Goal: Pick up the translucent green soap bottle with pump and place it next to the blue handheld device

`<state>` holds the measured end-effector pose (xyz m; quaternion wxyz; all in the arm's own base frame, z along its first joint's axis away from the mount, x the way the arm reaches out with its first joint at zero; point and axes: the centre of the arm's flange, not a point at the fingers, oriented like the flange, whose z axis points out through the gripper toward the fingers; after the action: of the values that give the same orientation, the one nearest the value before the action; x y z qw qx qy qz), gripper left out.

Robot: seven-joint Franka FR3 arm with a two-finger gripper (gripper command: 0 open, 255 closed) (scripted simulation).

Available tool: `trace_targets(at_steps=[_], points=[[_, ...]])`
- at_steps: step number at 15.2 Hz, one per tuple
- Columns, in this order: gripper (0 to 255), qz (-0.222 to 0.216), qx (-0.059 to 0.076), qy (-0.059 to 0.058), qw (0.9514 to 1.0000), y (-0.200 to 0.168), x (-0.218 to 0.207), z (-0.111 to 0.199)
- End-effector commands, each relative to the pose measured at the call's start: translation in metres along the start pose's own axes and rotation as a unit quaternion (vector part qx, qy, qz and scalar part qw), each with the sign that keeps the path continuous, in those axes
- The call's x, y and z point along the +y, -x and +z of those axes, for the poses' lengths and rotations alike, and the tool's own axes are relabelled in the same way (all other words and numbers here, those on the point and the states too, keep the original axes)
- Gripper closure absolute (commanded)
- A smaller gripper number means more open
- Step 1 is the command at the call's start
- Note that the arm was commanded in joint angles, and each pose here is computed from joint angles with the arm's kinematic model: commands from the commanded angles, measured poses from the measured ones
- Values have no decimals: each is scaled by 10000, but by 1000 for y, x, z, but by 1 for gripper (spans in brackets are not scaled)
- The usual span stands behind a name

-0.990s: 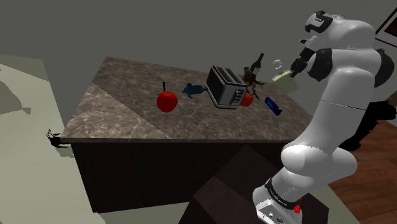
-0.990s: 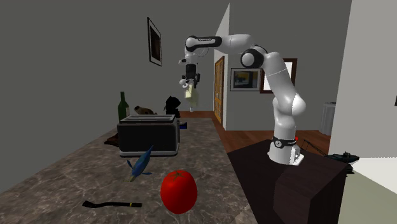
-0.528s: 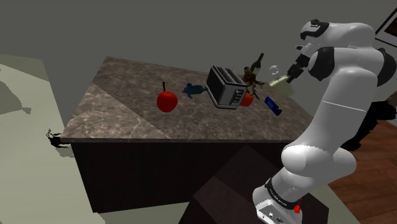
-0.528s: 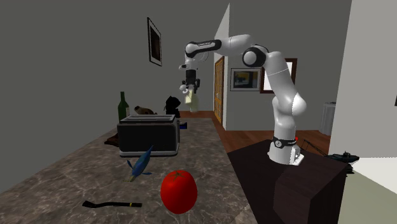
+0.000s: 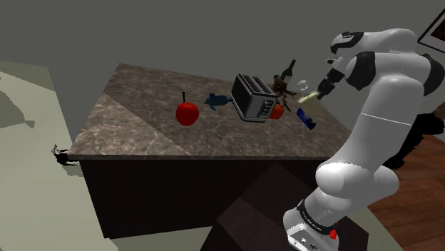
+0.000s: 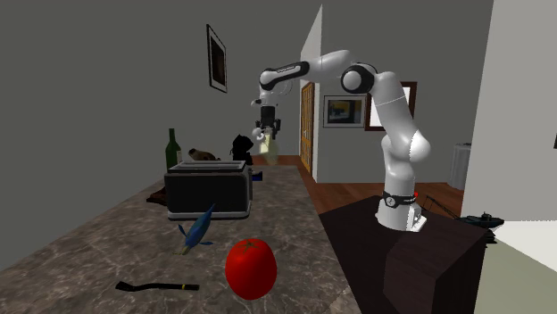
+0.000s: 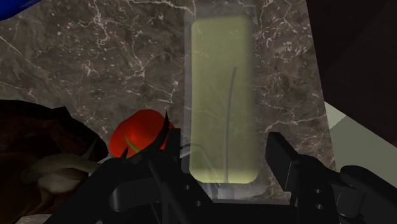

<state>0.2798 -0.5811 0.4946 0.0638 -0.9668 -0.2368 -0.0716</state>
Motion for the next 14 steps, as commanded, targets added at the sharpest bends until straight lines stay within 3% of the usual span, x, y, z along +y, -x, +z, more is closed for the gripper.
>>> trace_targets(at_steps=[1,14], points=[[255,-1,0,5,10000,1,1,9],[255,-1,0,5,10000,13,7,77]])
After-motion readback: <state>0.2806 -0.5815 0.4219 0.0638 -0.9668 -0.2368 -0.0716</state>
